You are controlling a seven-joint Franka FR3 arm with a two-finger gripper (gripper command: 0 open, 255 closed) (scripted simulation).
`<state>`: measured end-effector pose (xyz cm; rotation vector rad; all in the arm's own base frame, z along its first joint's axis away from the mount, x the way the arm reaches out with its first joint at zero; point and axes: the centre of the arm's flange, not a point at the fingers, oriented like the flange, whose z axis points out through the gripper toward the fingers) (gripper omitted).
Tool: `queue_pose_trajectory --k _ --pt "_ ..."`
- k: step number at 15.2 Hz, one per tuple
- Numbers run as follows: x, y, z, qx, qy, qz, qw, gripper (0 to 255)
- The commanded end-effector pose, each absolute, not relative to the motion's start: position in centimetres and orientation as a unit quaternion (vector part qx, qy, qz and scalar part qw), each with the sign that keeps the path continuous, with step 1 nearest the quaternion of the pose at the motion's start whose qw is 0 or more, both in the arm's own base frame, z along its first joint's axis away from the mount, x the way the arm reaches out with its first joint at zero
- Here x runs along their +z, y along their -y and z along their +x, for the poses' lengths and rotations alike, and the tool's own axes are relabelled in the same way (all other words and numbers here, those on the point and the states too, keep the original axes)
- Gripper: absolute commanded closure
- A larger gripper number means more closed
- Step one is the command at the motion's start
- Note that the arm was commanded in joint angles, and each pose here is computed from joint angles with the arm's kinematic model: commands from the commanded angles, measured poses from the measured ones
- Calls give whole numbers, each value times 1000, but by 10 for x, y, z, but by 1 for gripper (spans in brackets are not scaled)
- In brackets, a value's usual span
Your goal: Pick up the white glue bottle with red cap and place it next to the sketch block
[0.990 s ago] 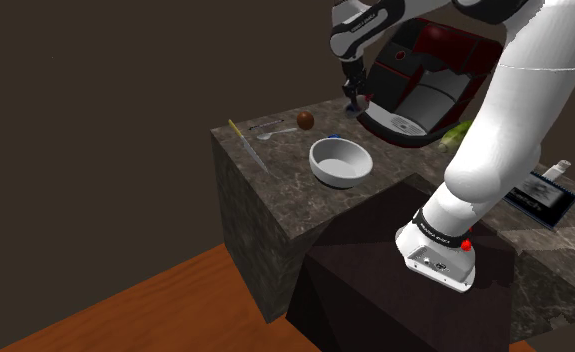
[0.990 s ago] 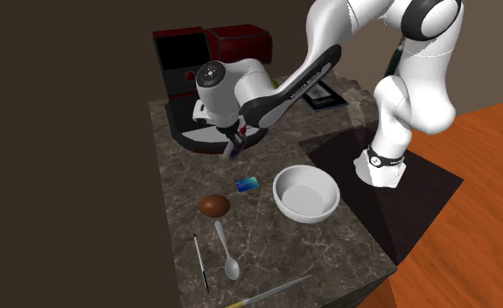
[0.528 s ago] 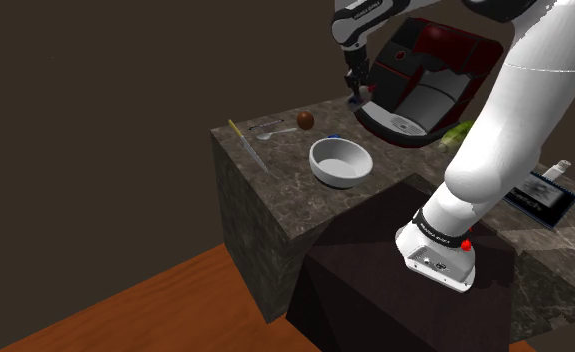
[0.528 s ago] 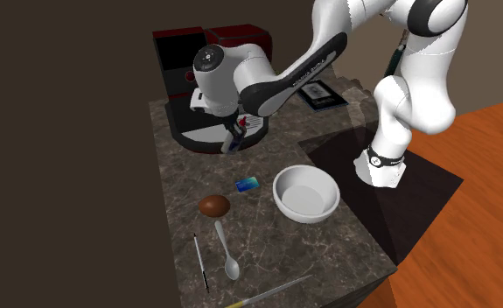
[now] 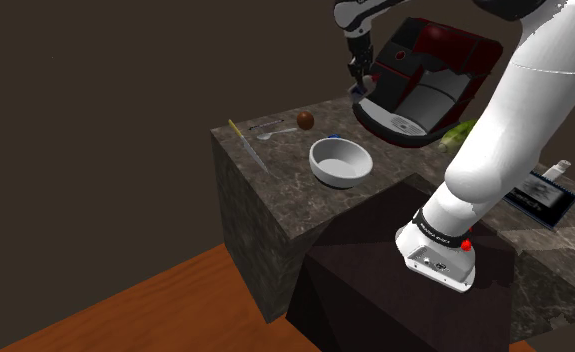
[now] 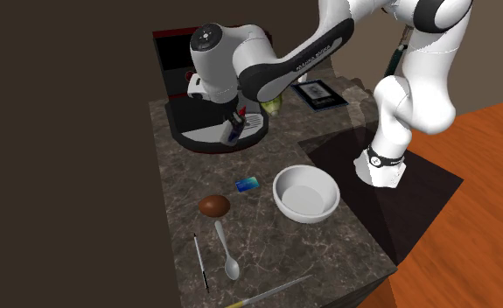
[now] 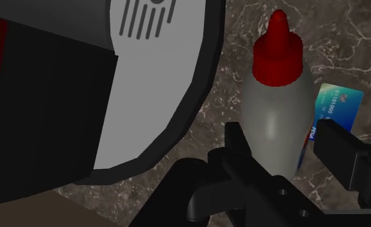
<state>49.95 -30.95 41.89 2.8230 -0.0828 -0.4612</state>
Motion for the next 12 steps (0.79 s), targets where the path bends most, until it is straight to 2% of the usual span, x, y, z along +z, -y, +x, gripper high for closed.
queue_pose_trajectory --k 1,10,12 --pt "430 310 499 -160 29 977 140 255" --pt "475 310 499 -160 29 977 140 255" --pt "475 313 473 -160 29 977 140 255"
